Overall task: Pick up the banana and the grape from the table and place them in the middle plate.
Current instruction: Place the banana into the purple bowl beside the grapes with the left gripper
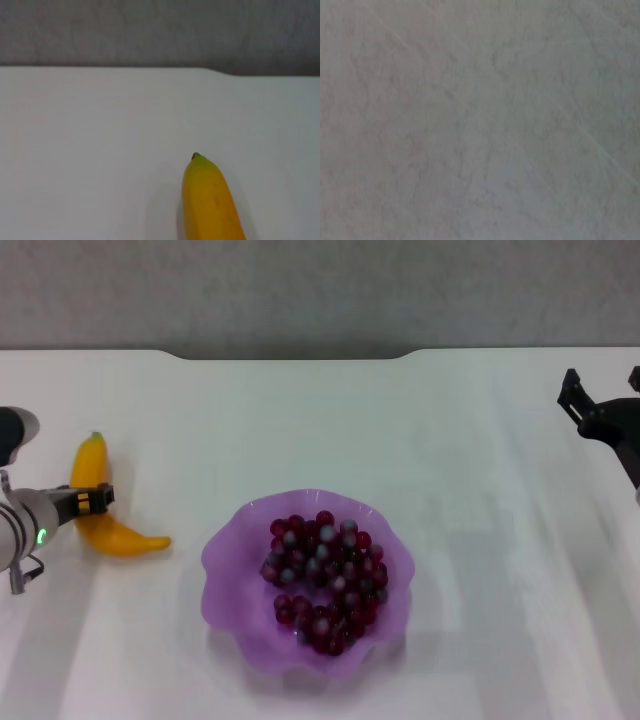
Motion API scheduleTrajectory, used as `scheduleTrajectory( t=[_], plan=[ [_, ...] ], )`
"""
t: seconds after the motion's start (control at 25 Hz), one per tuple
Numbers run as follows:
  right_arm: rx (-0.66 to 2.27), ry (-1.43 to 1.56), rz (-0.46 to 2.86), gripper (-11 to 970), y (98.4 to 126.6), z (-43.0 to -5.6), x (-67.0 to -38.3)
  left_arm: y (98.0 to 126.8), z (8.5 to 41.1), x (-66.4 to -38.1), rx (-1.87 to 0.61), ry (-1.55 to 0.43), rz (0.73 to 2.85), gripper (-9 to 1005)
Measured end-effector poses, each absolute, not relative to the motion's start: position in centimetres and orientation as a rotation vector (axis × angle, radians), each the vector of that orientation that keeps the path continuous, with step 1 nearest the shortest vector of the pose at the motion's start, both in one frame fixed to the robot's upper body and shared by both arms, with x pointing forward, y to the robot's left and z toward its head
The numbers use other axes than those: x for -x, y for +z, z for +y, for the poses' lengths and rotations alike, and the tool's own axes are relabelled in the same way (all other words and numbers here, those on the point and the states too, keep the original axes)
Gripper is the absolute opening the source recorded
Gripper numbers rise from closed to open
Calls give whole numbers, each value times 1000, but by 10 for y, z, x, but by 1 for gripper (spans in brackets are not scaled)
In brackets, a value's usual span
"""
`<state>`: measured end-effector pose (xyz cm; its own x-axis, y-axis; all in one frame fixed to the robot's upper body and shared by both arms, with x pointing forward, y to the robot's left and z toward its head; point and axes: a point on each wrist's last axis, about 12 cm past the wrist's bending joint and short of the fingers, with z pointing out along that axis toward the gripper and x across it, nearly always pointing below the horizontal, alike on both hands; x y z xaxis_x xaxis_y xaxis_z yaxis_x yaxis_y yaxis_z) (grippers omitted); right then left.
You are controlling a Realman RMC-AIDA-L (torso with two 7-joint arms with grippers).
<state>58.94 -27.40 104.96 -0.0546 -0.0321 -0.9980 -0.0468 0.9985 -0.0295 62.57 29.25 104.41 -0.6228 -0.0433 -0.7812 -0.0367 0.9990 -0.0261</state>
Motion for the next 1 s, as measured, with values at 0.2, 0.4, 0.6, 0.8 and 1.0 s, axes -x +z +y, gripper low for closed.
scheduleTrajectory(
  t=[0.2, 0.4, 0.6, 0.8, 1.0],
  plan=[
    [59, 10, 1617, 861, 1050, -275, -589, 1050, 293, -627, 39, -10, 2237, 516],
    [59, 9, 1617, 861, 1050, -275, -589, 1067, 285, -637, -26, -9, 2224, 513],
    [60, 4, 1620, 861, 1049, -276, -588, 1089, 279, -641, -119, -2, 2212, 511],
    [66, 7, 1621, 861, 1049, -275, -588, 1110, 276, -633, -179, -13, 2195, 510],
    [64, 6, 1623, 861, 1048, -276, -588, 1124, 272, -621, -213, -41, 2188, 509]
  ],
)
